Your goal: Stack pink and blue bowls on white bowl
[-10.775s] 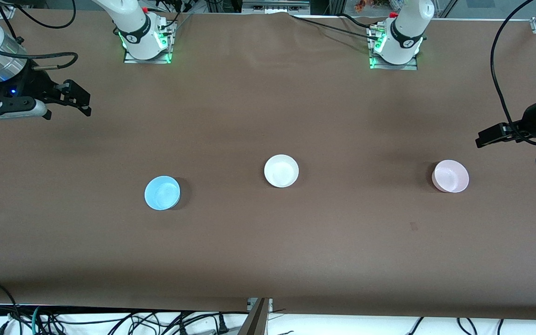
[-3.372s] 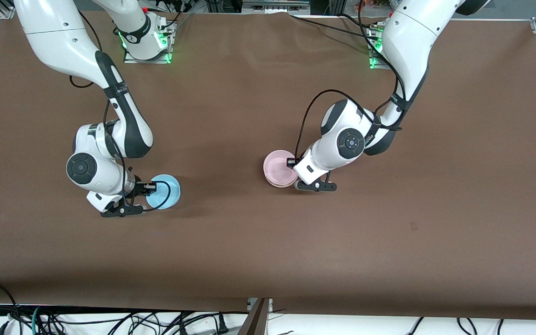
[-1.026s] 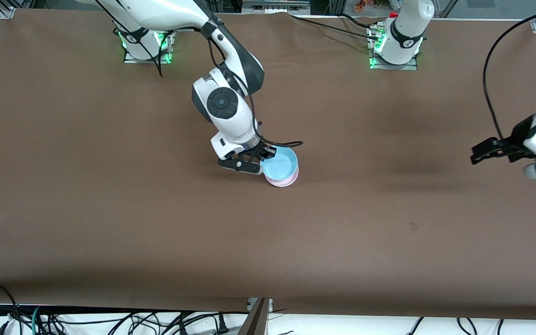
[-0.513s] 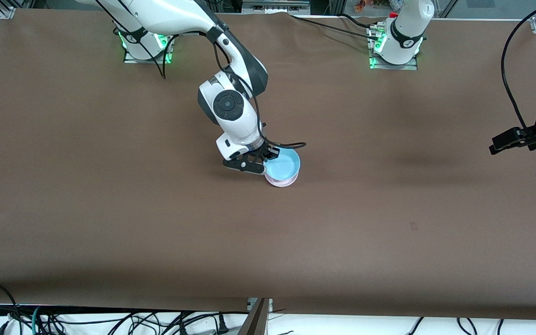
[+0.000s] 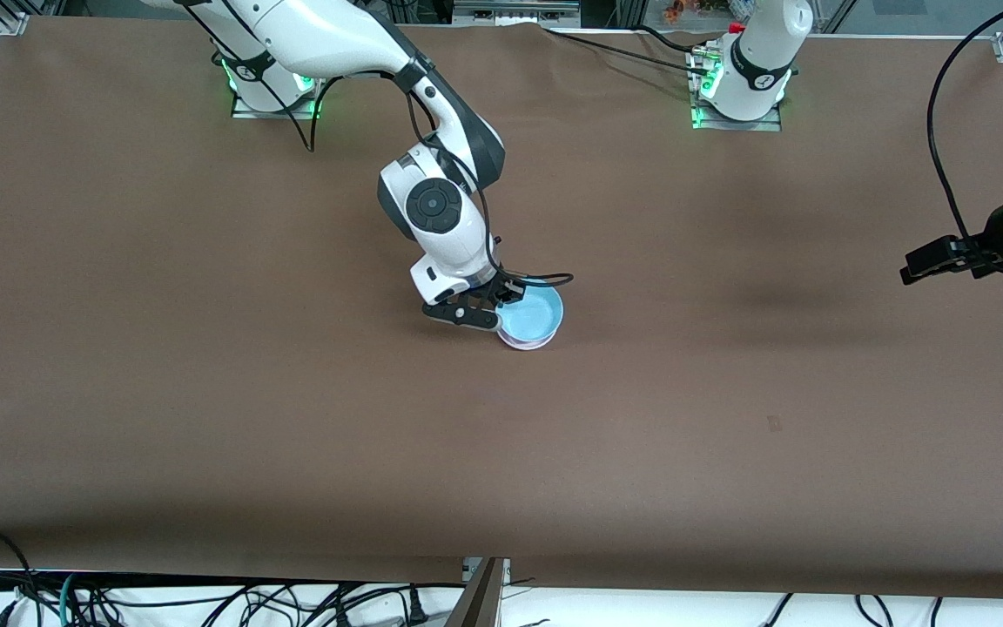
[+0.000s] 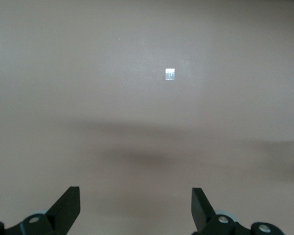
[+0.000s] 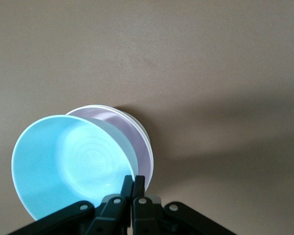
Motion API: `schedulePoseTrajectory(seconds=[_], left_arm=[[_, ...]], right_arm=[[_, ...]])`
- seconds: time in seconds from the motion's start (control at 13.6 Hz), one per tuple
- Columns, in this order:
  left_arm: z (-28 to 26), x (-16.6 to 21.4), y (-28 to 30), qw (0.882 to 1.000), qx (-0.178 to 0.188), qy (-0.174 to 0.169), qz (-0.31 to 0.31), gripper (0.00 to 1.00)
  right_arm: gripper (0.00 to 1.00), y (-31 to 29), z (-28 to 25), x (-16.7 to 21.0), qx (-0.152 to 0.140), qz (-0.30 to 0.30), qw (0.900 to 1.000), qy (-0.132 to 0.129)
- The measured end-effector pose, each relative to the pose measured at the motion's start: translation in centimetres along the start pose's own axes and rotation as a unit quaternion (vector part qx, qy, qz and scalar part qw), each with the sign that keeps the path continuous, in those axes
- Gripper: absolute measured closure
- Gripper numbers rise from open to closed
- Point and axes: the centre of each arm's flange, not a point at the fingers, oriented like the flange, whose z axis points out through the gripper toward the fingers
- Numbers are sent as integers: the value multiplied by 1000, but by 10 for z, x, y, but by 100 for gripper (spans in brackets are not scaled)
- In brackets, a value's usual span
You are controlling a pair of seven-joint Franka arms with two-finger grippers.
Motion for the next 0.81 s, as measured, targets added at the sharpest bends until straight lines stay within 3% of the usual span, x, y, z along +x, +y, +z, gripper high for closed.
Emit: schedulePoseTrajectory(seconds=[0.29,0.37,0.59,0.73,0.81], left_arm=[[4,2,-1,1000,0,-3,-1,0],[4,2,-3,1000,0,-4,-2,0],[3,2,-2,1000,0,-3,-2,0],[-1,3,-2,1000,0,2,-2,0],[-3,3,-2,1000,0,4,-2,0]], right_arm=[[93,0,7,-1,0,0,1000,0],[88,0,7,-1,0,0,1000,1],[59,-2,1,3,5,0,1000,6],[54,-3,-12,11,10,3,1000,13],[41,-2,-22,16,11,6,1000,16]])
